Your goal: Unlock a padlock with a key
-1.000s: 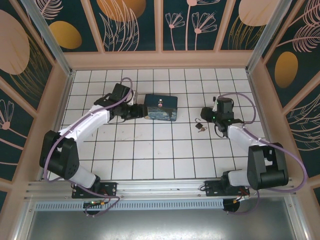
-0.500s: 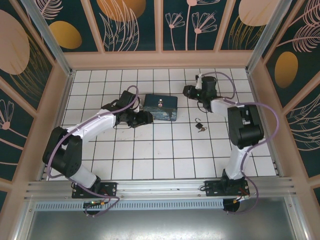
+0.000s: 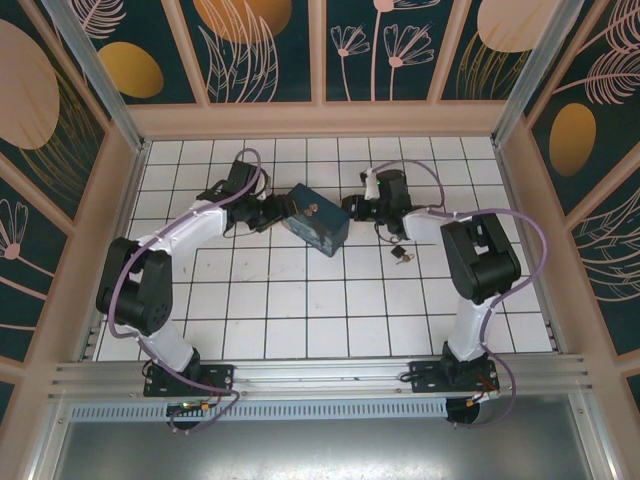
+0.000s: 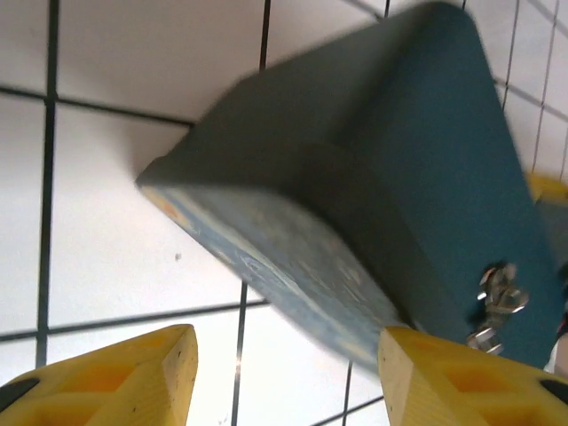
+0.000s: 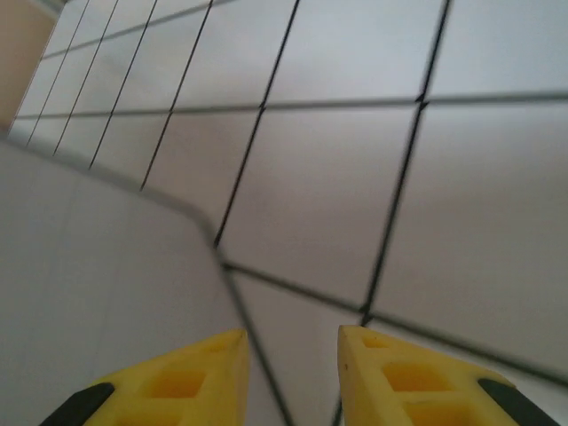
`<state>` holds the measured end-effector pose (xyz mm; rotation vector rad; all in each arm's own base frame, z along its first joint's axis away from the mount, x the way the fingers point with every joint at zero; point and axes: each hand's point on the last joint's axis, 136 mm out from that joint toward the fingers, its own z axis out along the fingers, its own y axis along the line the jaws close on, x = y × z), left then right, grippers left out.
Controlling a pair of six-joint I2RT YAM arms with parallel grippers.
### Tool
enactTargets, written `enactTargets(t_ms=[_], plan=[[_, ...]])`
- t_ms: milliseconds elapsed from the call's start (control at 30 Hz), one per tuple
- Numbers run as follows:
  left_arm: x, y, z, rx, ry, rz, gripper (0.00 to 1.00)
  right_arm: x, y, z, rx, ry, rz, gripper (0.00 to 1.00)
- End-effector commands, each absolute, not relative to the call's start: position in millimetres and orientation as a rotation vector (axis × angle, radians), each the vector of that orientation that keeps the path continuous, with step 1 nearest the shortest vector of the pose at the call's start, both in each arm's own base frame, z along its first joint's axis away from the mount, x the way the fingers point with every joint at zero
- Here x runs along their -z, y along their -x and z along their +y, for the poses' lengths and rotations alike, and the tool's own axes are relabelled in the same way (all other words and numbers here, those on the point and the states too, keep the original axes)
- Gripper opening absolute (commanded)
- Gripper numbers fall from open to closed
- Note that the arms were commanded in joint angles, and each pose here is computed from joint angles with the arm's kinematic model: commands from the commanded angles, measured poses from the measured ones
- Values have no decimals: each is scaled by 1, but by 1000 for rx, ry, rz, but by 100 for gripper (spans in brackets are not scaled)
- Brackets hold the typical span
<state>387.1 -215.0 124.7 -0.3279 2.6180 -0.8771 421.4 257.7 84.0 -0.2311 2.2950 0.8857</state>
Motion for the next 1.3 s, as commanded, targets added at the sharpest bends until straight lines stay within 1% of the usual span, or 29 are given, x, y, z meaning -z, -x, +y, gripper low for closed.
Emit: enactTargets(t_ms=[0, 100, 233, 333, 433, 533, 667, 933, 1067, 1267], plan=[[-148, -409, -208, 896, 340, 2537, 57, -104, -390, 288, -981, 281, 2270, 31], [-155, -406, -202, 882, 324, 2539, 57, -105, -376, 292, -972, 254, 2282, 31], [-158, -383, -196, 875, 308, 2561, 58, -110, -378, 267, -901, 177, 2301, 32], [-157, -358, -201, 978, 312, 2575, 58, -115, -378, 270, -939, 214, 2285, 31], [-158, -338, -210, 1081, 304, 2567, 58, -106, -375, 284, -1023, 230, 2302, 25], [-165, -328, -228, 1199, 272, 2536, 58, -102, -368, 297, -1109, 228, 2288, 23], [-171, -326, -243, 1269, 221, 2515, 58, -94, -364, 312, -1133, 259, 2311, 21], [-170, -333, -246, 1261, 200, 2515, 57, -74, -356, 326, -1151, 263, 2348, 20], [-164, -334, -241, 1204, 208, 2538, 57, -66, -357, 333, -1160, 265, 2359, 20], [-168, -338, -247, 1246, 196, 2521, 57, -61, -352, 354, -1191, 309, 2364, 20]])
